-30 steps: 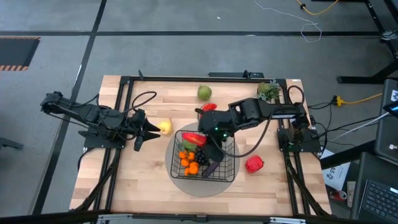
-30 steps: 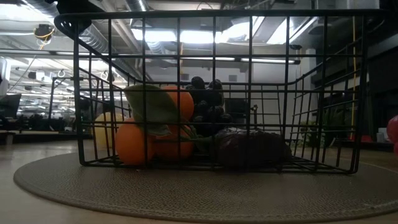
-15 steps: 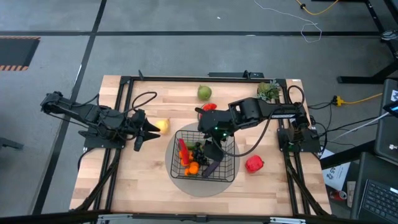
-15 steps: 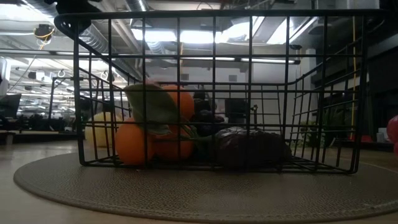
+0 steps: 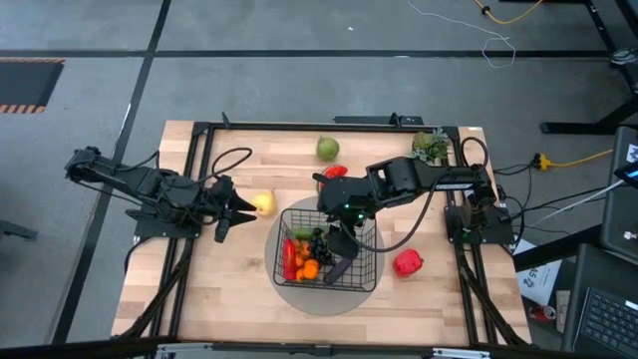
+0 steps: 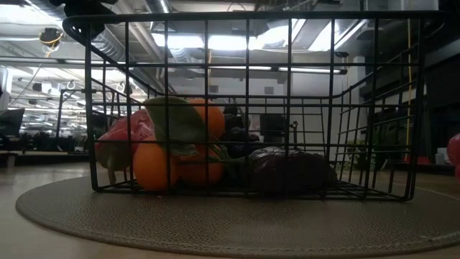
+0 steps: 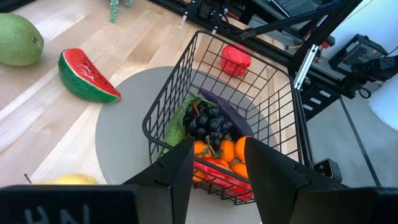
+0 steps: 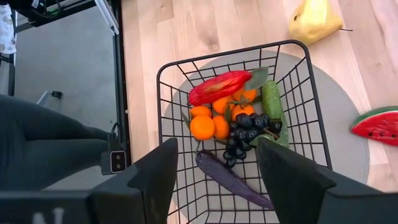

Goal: Build produce basket
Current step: Put the yellow pear into the black wire basket

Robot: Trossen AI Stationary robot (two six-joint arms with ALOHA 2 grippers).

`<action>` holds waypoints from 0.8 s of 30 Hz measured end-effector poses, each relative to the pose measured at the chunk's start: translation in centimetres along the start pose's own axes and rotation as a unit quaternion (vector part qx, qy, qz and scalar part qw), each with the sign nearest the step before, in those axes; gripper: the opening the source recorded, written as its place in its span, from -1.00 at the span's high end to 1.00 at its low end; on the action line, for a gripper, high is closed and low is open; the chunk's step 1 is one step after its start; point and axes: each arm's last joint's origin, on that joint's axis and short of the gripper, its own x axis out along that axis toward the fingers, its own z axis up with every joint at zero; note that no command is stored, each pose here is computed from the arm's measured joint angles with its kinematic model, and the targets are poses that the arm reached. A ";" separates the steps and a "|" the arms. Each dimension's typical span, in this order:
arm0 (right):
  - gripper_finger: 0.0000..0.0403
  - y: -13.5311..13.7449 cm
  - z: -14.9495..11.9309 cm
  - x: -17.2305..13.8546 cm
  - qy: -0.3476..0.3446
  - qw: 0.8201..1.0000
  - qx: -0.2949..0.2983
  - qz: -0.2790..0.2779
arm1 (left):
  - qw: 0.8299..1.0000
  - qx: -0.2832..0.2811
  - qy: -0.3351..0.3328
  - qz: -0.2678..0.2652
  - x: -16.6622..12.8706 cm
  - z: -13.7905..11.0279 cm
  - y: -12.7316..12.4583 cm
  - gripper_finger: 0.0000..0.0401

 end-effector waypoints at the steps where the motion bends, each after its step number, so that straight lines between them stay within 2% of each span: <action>1: -0.09 0.0 0.0 0.0 0.000 1.000 0.000 0.000 | 1.000 0.000 0.000 0.000 0.0 0.0 0.0 0.32; 10: -0.09 0.0 0.0 0.0 0.000 1.000 0.000 0.000 | 1.000 0.004 0.010 0.009 0.0 -0.2 0.2 0.32; 17: -0.09 0.0 0.0 0.0 0.000 1.000 -0.001 0.000 | 0.997 0.014 0.017 0.076 0.0 -0.8 0.9 0.32; 24: -0.09 0.0 0.0 0.0 -0.001 1.000 -0.002 0.000 | 0.987 -0.032 0.074 0.138 0.6 -2.1 1.6 0.32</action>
